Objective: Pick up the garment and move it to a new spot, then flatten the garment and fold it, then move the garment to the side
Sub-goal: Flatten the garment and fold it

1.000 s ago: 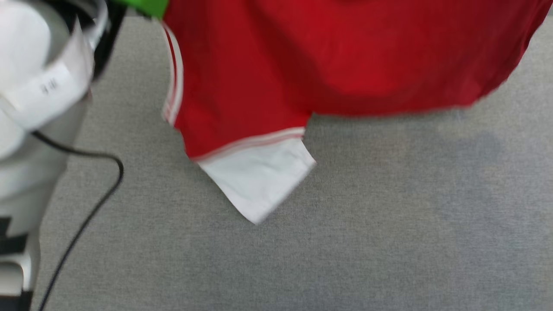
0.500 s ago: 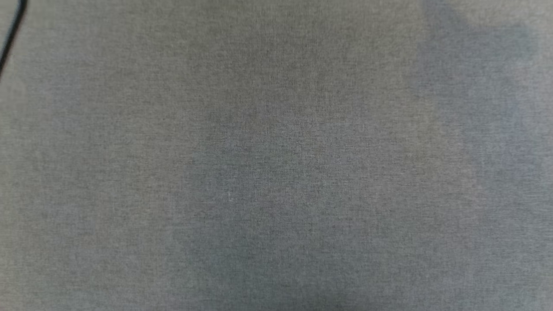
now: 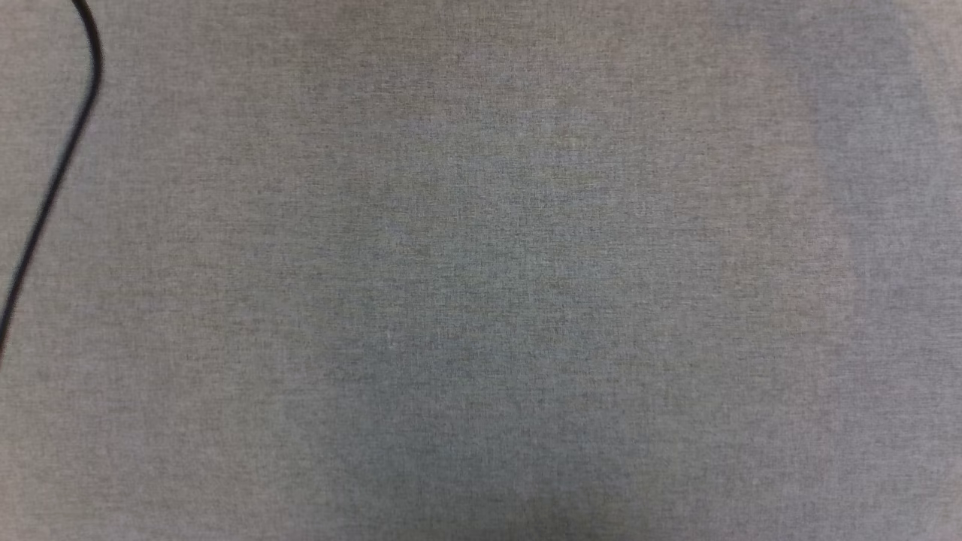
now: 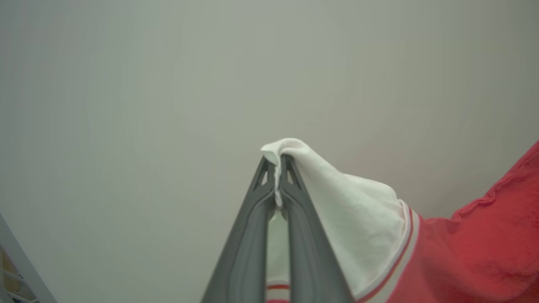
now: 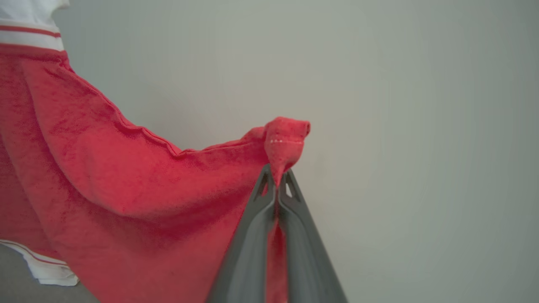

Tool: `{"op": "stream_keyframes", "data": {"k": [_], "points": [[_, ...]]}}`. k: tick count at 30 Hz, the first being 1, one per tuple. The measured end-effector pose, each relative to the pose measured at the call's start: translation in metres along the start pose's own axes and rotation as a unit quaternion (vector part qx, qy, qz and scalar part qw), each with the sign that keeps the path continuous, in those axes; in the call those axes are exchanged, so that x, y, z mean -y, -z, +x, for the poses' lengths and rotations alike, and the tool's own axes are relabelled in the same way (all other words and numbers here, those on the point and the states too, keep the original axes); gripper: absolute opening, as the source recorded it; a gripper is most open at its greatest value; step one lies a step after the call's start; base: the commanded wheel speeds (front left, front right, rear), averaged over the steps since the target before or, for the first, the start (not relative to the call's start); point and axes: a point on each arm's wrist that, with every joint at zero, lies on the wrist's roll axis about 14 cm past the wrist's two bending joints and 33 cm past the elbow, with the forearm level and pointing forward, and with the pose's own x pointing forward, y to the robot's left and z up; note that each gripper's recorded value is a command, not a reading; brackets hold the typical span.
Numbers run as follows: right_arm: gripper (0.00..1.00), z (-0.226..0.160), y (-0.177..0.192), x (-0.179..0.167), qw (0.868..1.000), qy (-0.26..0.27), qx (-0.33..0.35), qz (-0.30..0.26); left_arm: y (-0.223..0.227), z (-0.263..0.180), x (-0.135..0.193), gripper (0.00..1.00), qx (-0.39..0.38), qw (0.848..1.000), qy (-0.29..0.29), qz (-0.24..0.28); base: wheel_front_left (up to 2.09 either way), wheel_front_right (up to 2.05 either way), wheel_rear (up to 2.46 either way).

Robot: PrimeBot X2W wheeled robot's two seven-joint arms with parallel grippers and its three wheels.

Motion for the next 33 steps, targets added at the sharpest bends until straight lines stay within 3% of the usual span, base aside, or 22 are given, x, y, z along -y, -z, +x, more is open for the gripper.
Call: {"op": "stream_keyframes", "data": {"k": [8,14,19,26,27,33], "points": [[0.00,-0.042,0.052,-0.035,0.997,-0.039,-0.053,0.036,0.056,-0.066,0.010,0.00,-0.074,0.997,-0.006,-0.015,0.00,0.00,0.00],[0.00,-0.106,0.093,-0.068,0.987,-0.071,-0.126,0.066,0.072,-0.142,0.033,0.00,-0.124,0.992,-0.008,-0.032,0.00,0.00,0.00],[0.00,-0.161,0.105,-0.091,0.978,-0.085,-0.162,0.100,0.072,-0.216,0.050,0.00,-0.184,0.981,-0.015,-0.053,0.00,0.00,0.00],[0.00,-0.246,0.126,-0.123,0.956,-0.099,-0.236,0.145,0.063,-0.321,0.089,0.00,-0.271,0.954,-0.046,-0.118,0.00,0.00,0.00],[0.00,-0.279,0.131,-0.132,0.947,-0.095,-0.260,0.165,0.064,-0.363,0.105,0.00,-0.313,0.938,-0.057,-0.136,0.00,0.00,0.00],[0.00,-0.332,0.135,-0.150,0.933,-0.086,-0.289,0.195,0.055,-0.431,0.127,0.00,-0.363,0.903,-0.115,-0.197,0.00,0.00,0.00]]}}
